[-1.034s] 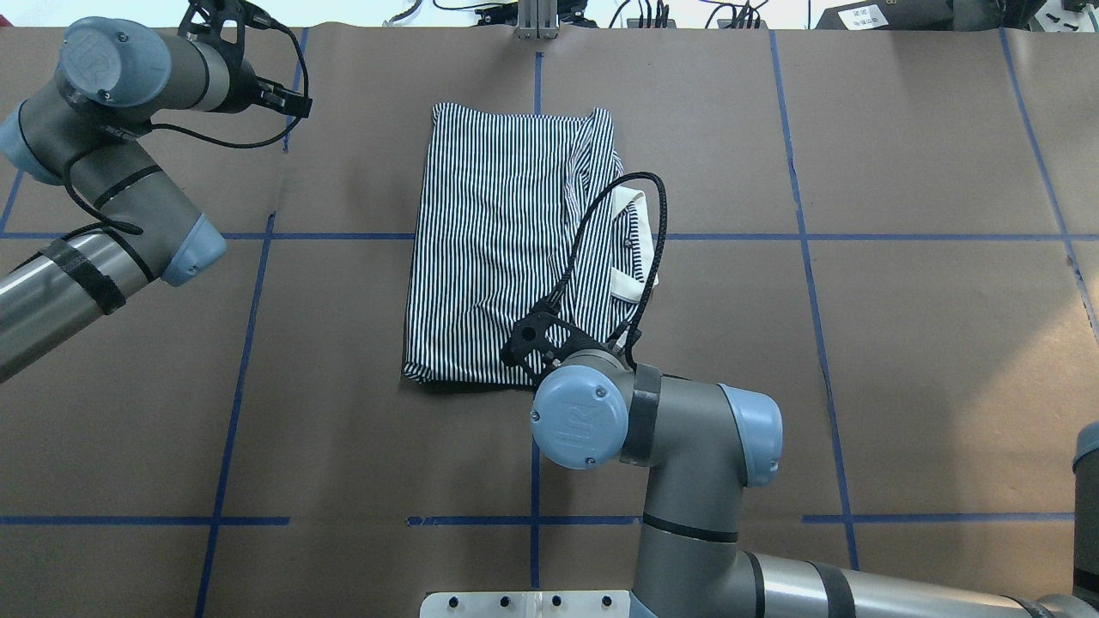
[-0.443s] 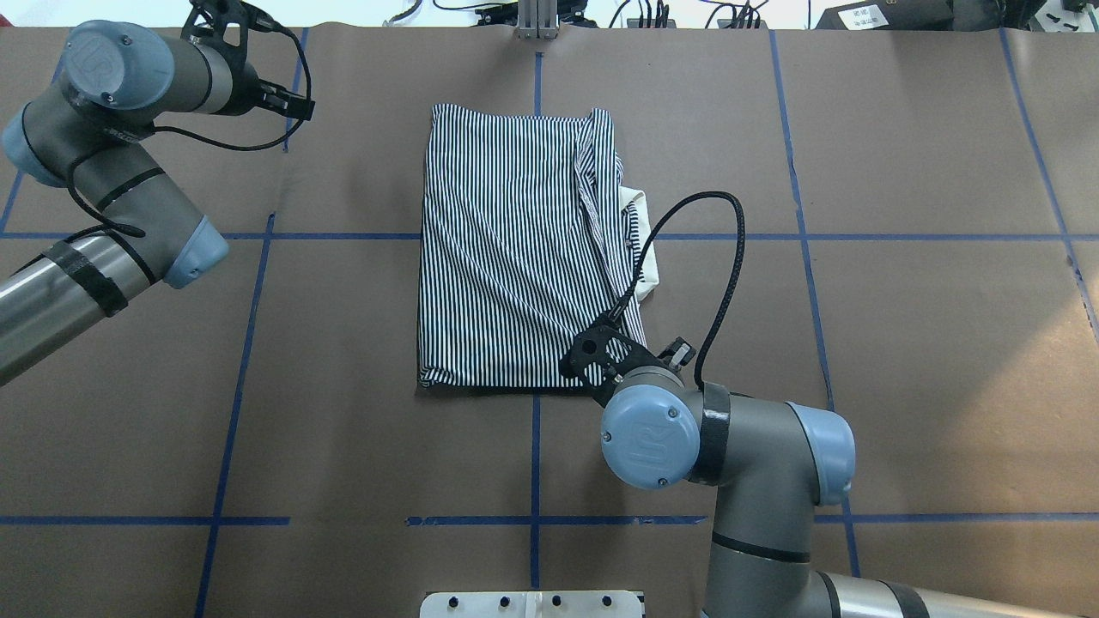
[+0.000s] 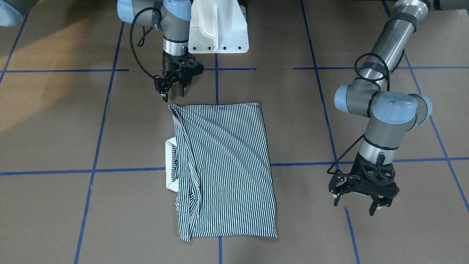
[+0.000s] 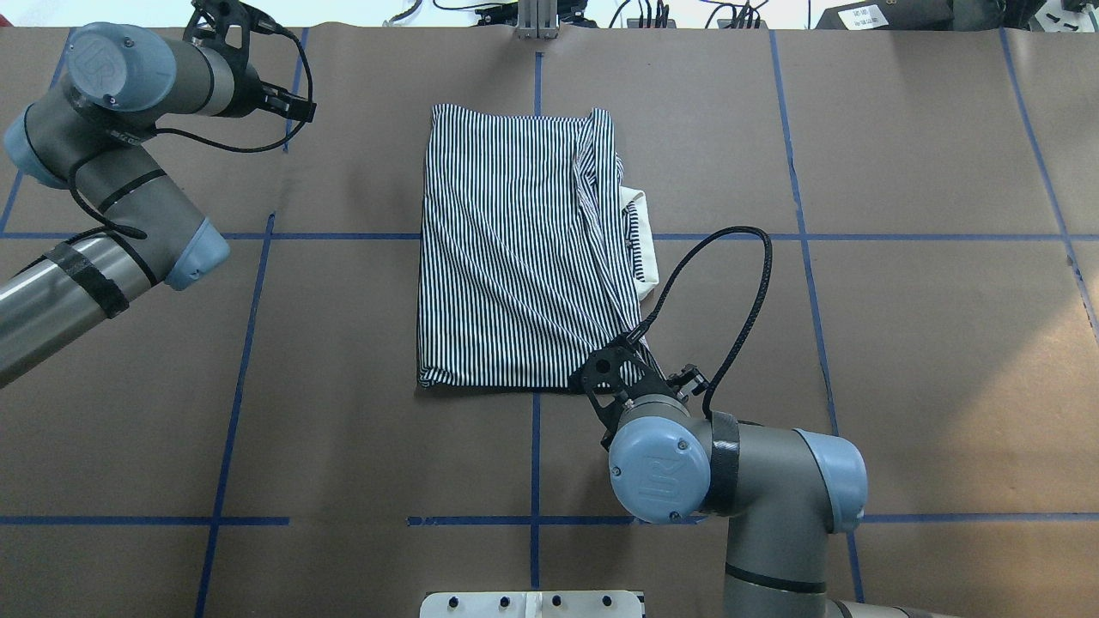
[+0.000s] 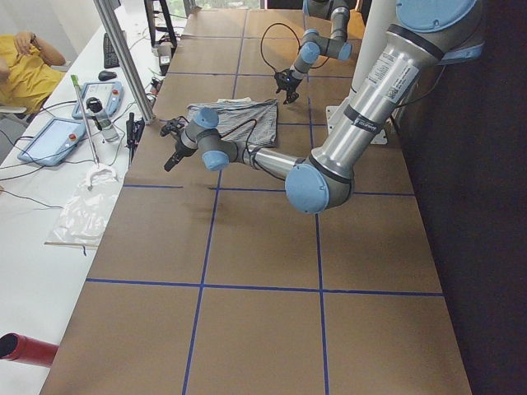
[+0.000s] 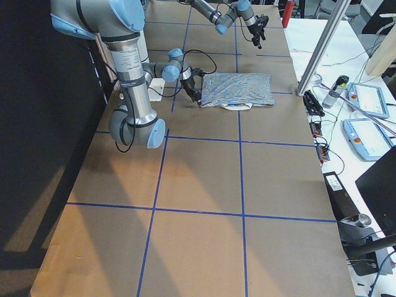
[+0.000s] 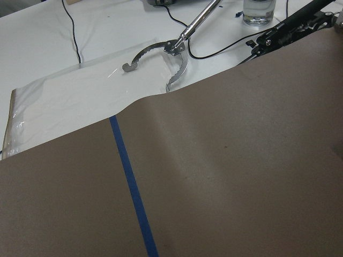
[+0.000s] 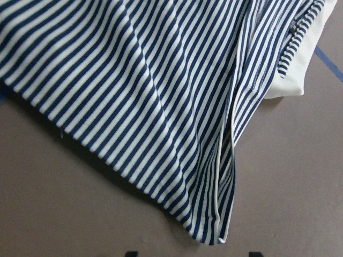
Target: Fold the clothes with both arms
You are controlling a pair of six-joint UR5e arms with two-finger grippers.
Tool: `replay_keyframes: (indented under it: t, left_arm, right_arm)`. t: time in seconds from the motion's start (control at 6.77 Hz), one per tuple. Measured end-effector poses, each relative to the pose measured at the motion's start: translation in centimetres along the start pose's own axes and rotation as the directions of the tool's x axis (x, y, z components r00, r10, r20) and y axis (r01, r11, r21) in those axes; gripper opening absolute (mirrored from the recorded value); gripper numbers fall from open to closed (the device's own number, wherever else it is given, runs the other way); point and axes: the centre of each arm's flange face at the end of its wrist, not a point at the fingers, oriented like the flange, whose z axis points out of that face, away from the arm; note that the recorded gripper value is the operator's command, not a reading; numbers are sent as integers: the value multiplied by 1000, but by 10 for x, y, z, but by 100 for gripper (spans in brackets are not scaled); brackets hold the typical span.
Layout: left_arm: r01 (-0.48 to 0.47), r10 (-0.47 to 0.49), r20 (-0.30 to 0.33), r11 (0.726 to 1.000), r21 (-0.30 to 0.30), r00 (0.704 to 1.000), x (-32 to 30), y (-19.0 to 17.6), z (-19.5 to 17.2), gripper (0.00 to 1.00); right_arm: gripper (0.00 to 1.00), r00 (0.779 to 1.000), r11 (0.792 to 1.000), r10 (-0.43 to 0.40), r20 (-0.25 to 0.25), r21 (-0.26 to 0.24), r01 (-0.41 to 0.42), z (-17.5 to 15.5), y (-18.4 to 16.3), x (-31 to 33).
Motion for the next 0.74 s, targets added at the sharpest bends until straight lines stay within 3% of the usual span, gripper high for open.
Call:
replay_keyframes:
  t: [0.3, 0.74]
  left_arm:
    - [18, -18, -7, 1000, 1, 1000, 4, 1, -1, 100]
    - [29, -29, -16, 1000, 4, 999, 11, 0, -3, 100]
  right_arm:
    - [100, 997, 997, 72, 4, 17, -72, -8, -39, 33]
    - [99, 988, 988, 149, -39, -30, -150, 24, -120, 51]
